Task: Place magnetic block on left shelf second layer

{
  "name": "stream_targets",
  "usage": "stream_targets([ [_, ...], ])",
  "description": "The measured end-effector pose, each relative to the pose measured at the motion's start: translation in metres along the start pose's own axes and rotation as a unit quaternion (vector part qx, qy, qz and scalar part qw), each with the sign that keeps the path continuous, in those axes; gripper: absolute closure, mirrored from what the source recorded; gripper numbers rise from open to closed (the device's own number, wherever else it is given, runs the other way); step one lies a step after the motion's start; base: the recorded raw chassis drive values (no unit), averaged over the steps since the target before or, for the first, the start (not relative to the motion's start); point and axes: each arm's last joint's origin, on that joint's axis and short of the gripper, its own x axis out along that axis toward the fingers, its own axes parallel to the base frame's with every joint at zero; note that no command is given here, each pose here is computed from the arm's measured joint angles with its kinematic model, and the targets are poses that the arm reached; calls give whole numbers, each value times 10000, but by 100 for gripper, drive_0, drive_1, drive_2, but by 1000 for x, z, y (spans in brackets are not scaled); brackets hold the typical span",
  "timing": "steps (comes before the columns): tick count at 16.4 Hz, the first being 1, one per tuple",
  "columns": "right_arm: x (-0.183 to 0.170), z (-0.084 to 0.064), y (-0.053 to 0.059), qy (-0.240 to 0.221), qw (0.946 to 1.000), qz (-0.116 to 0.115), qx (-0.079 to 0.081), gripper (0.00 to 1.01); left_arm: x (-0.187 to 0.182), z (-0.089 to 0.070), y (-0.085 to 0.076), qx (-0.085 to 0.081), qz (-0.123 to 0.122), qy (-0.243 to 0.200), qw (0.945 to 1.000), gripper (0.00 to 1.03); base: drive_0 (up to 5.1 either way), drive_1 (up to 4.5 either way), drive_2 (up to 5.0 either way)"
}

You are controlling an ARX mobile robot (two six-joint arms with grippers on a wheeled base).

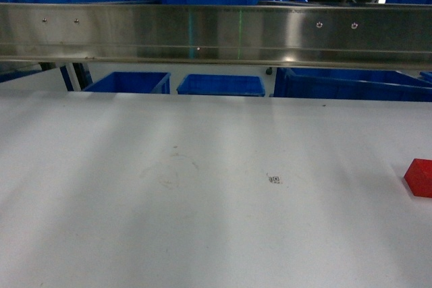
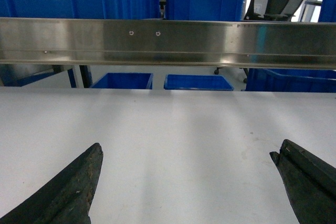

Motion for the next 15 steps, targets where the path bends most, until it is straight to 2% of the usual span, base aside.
stream_targets([
  [1, 36, 5, 2, 369, 9992, 119, 141, 3, 0, 0, 0, 0, -2, 2, 10000, 5, 0, 0, 0],
  [2, 66, -4, 3, 878, 9954, 251, 281, 3, 0, 0, 0, 0, 0, 0, 10000, 5, 0, 0, 0],
  [3, 93, -21, 2, 1510, 9875, 209, 389, 3, 0, 0, 0, 2, -2, 0, 10000, 5, 0, 0, 0],
  [4, 113, -41, 1, 2066, 9772, 163, 464, 3, 0, 0, 0, 0, 0, 2, 10000, 5, 0, 0, 0],
  [5, 130, -53, 1, 2367, 9704, 107, 468, 3, 0, 0, 0, 2, -2, 2, 10000, 5, 0, 0, 0],
  [6, 148, -56, 0, 2396, 9698, 46, 451, 3, 0, 0, 0, 0, -2, 0, 10000, 5, 0, 0, 0],
  [7, 154, -55, 0, 2307, 9722, 36, 409, 3, 0, 0, 0, 2, -2, 0, 10000, 5, 0, 0, 0],
  [9, 160, -60, -2, 2306, 9724, 14, 341, 3, 0, 0, 0, 2, -2, 0, 10000, 5, 0, 0, 0],
  [12, 161, -79, -4, 2619, 9647, -42, 284, 3, 0, 0, 0, 2, -2, 0, 10000, 5, 0, 0, 0],
  [15, 161, -96, -10, 2769, 9604, -163, 266, 3, 0, 0, 0, 2, -2, 0, 10000, 5, 0, 0, 0],
])
